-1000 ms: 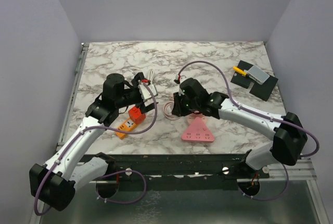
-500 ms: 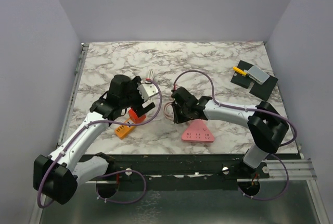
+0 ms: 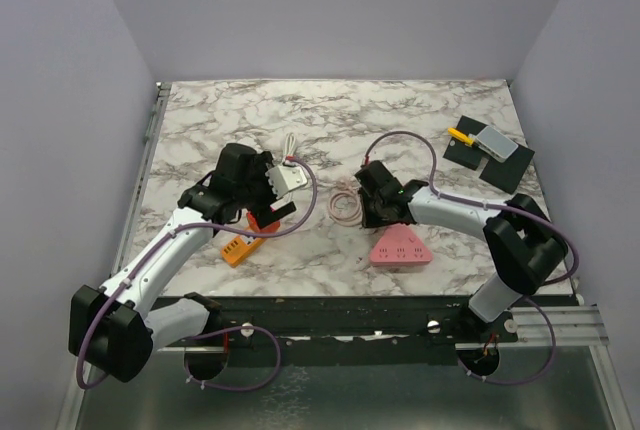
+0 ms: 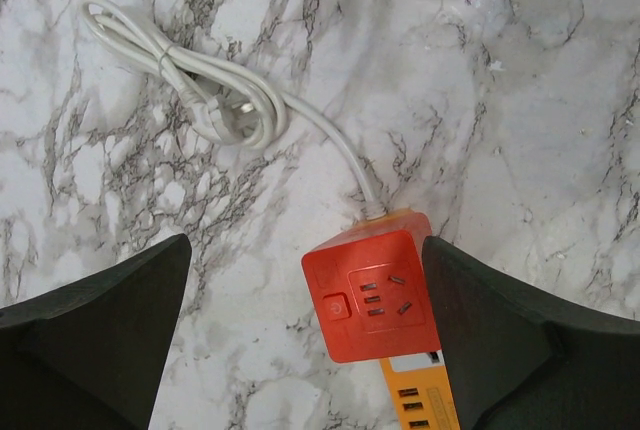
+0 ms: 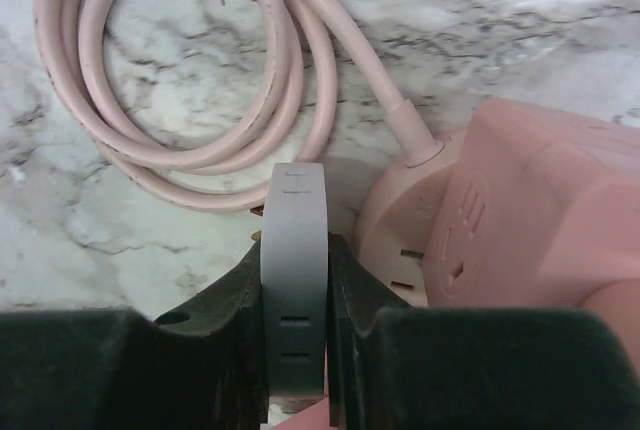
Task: Insert the plug
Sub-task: Move the socket to the center of the board.
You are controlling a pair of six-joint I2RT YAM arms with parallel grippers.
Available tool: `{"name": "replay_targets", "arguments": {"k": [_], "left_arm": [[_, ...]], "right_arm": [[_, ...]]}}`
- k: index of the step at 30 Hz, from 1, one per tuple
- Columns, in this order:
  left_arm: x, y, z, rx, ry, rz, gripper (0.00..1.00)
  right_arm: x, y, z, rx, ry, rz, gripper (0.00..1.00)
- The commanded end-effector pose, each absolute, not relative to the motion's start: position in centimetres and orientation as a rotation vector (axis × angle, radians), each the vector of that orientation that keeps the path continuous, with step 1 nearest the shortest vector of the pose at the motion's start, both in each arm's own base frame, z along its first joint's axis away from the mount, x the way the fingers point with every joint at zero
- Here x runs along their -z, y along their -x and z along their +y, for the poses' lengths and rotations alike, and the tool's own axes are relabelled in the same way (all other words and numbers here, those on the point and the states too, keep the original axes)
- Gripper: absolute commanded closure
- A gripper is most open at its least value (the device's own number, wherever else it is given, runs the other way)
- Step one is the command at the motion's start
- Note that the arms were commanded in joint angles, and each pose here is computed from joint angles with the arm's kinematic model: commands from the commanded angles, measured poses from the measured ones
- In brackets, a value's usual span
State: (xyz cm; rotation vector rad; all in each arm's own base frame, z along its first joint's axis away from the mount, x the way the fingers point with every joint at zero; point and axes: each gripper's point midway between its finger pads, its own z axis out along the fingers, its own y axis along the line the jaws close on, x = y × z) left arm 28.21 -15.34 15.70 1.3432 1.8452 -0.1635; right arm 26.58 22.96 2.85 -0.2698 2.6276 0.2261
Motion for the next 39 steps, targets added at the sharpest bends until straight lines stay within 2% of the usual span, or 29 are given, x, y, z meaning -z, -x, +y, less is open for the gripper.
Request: {"name": "replay_targets", "arguments": {"k": [1,10,16,27,36,39], "left_arm": [[-15.1,-27.3,-14.2,0.149,-1.389,1.897,0.01],[-13.8,-26.3,-13.1,0.119,-1.44,1.935,0.01],[-12.9,-26.1,-12.8,0.13,-1.429,1.998,0.01],[-10.6,-27.0,-11.8,0.088,-1.226,2.215,0.01],[-8.1,-25.7,-11.5,0.117,-1.241,2.292,0.01],[-7.3,-24.9,-11.7,0.157,-1.276,2.304,0.16]], "right_arm": [[-2.8,-27.5,18.5,-0.046,0.218,2.615,0.99],[-4.6,-29.6,12.0,0.055,0.038,2.574,0.99],[-6.5,-31.0,9.8,0.081,-0.001,2.533,0.99],[-12.3,-30.4,17.0,-0.331,0.16,2.448,0.99],[-17.8,-28.6,21.7,-0.623,0.31,2.348,0.99],[-19.1,-28.4,21.8,-0.651,0.32,2.313,0.99]]}}
